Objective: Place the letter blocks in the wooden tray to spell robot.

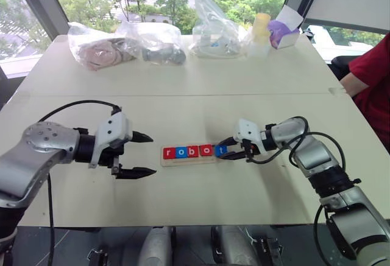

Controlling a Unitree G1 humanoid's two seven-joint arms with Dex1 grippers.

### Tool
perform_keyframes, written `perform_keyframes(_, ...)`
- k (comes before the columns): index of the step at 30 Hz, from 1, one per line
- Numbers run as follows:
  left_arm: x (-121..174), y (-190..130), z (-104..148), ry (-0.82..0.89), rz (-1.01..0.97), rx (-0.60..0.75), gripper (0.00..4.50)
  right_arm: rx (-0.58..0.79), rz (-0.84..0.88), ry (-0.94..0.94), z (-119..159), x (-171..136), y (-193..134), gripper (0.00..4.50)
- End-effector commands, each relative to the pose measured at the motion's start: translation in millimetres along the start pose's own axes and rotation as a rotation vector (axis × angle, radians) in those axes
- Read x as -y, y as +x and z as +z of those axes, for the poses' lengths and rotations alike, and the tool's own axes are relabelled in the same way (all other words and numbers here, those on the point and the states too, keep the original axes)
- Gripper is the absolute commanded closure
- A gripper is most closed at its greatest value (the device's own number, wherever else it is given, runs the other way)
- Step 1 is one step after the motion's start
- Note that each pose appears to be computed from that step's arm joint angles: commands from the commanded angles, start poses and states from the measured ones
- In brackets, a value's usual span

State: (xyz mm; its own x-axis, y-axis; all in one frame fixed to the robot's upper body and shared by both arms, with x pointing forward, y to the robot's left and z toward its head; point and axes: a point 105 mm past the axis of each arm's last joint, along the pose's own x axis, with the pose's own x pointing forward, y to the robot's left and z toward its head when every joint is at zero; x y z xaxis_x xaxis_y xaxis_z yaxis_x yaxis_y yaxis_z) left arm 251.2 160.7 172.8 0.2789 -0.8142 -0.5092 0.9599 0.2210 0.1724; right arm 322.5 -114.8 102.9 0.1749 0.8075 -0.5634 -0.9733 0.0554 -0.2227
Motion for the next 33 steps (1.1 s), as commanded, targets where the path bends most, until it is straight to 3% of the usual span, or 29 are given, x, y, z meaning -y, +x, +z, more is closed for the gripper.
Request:
perform_keyframes(1,-2,-5,9,0.032,0.029,0.018,0.0,0.001,-0.012,-0.051,8,6,-2,3.34)
perform_keyframes(24,-6,1,13,0.035,0.049,0.044,0.0,0.043,-0.016,-0.042,13,2,17,3.34)
perform_keyframes(31,-8,0,12,0.038,0.06,0.035,0.0,0.072,-0.058,-0.054,20,6,11,0.05)
perform_keyframes(33,-8,0,11,0.037,0.063,0.034,0.0,0.092,-0.08,-0.053,26,9,5,0.05)
